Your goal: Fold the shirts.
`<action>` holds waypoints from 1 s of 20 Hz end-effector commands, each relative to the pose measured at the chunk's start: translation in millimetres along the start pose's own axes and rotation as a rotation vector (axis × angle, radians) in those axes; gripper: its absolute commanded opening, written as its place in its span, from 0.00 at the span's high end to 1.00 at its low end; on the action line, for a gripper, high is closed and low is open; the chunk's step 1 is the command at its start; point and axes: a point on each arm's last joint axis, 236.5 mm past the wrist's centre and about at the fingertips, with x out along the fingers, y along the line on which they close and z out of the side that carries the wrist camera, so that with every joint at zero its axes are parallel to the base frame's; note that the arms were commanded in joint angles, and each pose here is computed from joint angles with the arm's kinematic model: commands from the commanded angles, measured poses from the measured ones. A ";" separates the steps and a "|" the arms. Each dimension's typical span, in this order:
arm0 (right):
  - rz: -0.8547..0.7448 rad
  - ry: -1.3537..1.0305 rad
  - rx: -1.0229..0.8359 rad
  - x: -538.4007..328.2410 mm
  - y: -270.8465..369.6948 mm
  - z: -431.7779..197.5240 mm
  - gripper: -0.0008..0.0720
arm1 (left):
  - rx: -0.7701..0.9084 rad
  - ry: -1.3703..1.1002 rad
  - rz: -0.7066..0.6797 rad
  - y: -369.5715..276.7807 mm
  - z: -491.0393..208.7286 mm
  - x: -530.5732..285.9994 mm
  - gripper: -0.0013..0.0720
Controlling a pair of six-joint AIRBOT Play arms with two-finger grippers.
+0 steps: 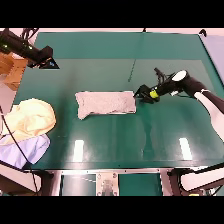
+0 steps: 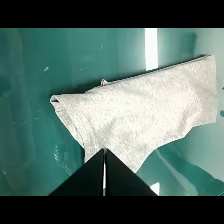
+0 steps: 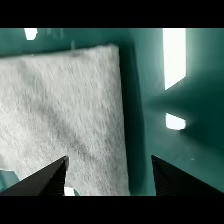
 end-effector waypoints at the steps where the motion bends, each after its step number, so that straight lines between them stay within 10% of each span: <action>1: 0.135 0.051 0.070 37.1 13.0 -14.6 0.17 | -0.009 0.003 -0.007 -1.9 -0.7 -0.2 0.96; 3: 0.202 0.071 0.068 55.0 34.3 -17.5 0.19 | -0.008 0.002 -0.014 -3.7 -0.6 -0.2 0.96; 5: 0.255 0.057 0.021 52.7 58.5 -11.9 0.89 | -0.008 0.010 -0.019 -4.9 -2.5 -0.3 0.96; 6: 0.271 0.054 -0.004 44.7 68.6 -7.0 0.97 | -0.008 0.014 -0.021 -5.3 -3.5 -0.3 0.96; 13: 0.003 -0.340 0.106 -169.6 -53.7 68.6 0.97 | -0.006 0.038 -0.024 -6.0 -9.1 -0.5 0.96; 20: -0.277 -0.702 0.664 -363.3 -295.2 -54.7 0.97 | -0.002 0.034 -0.023 -5.9 -8.1 -0.4 0.96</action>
